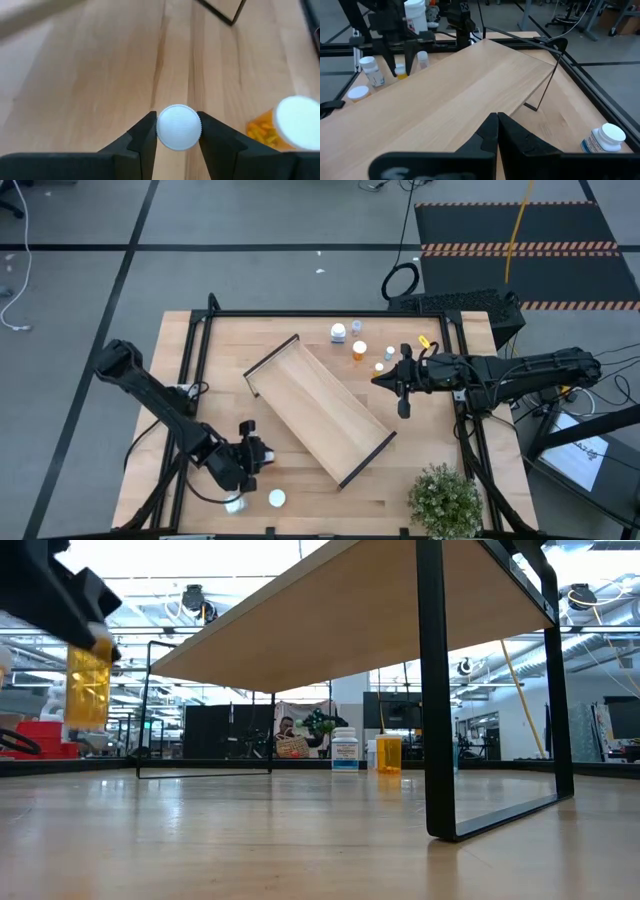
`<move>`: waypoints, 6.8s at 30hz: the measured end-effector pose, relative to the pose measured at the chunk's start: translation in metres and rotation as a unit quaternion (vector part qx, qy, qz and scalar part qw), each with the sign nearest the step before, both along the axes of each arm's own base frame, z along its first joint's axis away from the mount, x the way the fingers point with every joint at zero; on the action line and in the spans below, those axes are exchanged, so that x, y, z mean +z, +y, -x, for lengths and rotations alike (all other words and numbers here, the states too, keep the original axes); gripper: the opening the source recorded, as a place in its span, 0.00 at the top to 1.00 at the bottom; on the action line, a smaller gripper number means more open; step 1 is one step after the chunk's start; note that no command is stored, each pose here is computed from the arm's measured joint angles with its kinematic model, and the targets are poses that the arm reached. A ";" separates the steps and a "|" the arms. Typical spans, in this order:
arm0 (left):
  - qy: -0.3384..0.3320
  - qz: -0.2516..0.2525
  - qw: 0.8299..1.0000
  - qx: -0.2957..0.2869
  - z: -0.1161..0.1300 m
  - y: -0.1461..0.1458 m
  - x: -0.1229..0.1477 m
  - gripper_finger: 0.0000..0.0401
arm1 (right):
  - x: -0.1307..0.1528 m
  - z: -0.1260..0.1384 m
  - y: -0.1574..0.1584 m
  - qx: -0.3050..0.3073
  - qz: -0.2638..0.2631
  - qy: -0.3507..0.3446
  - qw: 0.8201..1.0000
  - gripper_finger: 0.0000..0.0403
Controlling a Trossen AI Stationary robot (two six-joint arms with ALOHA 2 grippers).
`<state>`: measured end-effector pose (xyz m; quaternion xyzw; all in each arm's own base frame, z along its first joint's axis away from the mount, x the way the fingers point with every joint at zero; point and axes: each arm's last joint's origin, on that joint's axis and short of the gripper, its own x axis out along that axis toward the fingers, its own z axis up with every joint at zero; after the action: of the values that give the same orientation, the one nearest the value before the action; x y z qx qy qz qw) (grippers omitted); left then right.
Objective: Pick and place medicine bottles onto shelf by color
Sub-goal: Put the bottom small orange pill bottle on the shelf, then put the small orange pill bottle on the shelf aligned with the small orange pill bottle
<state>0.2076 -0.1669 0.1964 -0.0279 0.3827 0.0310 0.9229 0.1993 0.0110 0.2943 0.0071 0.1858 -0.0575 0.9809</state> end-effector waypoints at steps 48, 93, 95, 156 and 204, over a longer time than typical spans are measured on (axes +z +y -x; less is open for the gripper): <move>-0.086 -0.024 0.993 0.079 0.010 0.130 0.146 0.67 | -0.001 0.000 0.000 0.013 0.032 0.007 0.999 1.00; -0.003 -0.073 0.982 0.175 -0.084 0.238 0.140 0.67 | 0.000 0.000 -0.001 0.018 0.049 0.007 0.999 1.00; 0.021 -0.067 0.982 0.177 -0.087 0.240 0.131 0.67 | -0.001 0.000 -0.001 0.018 0.049 0.007 0.999 1.00; 0.063 -0.051 0.973 0.215 -0.097 0.244 0.104 0.67 | -0.001 0.000 -0.001 0.018 0.050 0.007 0.999 1.00; -0.006 -0.096 0.974 0.205 -0.050 0.179 0.155 0.39 | 0.000 0.000 0.000 0.015 0.033 0.003 0.999 1.00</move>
<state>0.2576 0.0117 0.3511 -0.0169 0.3588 0.2564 0.8973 0.1994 0.0109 0.2943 -0.0285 0.1868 -0.0490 0.9808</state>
